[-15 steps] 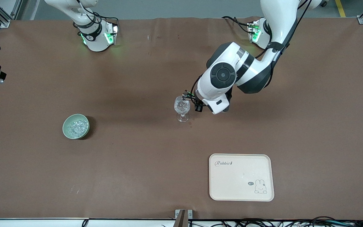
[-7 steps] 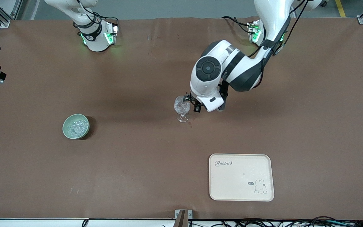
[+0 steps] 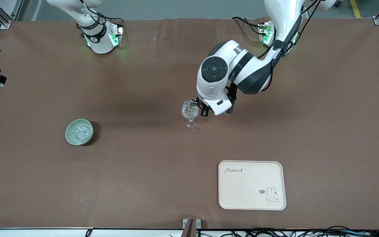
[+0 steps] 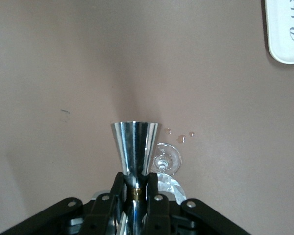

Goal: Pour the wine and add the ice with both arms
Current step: 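Tilt the jigger over the wine glass with the left gripper to pour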

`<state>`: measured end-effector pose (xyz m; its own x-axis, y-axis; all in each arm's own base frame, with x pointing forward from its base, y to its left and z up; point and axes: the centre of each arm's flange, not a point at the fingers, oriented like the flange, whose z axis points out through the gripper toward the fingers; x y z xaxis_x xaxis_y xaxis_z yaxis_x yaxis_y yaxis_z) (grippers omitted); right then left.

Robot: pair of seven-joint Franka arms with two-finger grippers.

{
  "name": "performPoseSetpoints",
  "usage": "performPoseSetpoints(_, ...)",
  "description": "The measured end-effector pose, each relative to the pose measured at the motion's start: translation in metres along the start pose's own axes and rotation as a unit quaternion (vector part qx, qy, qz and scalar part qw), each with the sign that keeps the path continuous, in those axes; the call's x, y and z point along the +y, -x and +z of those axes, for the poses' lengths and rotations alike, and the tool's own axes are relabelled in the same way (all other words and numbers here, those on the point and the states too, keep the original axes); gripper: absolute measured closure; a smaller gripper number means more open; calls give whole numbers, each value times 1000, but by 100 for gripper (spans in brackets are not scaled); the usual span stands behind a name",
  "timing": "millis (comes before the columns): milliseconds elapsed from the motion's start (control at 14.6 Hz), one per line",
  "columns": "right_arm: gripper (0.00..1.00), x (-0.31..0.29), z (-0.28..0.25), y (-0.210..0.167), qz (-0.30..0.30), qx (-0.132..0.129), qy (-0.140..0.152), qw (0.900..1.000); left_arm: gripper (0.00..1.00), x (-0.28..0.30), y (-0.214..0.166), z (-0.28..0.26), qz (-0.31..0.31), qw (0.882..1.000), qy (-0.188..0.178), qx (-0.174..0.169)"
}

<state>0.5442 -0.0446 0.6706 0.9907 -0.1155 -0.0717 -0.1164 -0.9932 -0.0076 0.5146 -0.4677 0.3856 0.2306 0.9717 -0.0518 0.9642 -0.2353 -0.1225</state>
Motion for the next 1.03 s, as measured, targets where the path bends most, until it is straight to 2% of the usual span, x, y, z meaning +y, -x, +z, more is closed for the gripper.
performPoseSetpoints(69, 76, 0, 0, 0, 0, 0, 0, 1000, 79, 0, 1, -1, 0, 1000, -2, -6)
performPoseSetpoints(206, 76, 0, 0, 0, 0, 0, 0, 1000, 79, -1, 3, -4, 7, 999, -20, -45)
performPoseSetpoints(343, 76, 0, 0, 0, 0, 0, 0, 1000, 79, 9, -13, -9, 13, 993, -42, -109)
performPoseSetpoints(481, 76, 0, 0, 0, 0, 0, 0, 1000, 79, 28, -50, -18, 3, 984, -50, -172)
performPoseSetpoints(618, 76, -3, 0, 0, -2, 0, 0, 1000, 79, 53, -107, -28, -25, 969, -45, -240)
performPoseSetpoints(824, 76, -37, 0, 2, 11, 0, 0, 1000, 79, 96, -224, -26, -74, 932, -18, -355)
performPoseSetpoints(1030, 76, -118, 2, 17, 16, 1, 5, 1000, 79, 122, -325, 6, -93, 908, 39, -407)
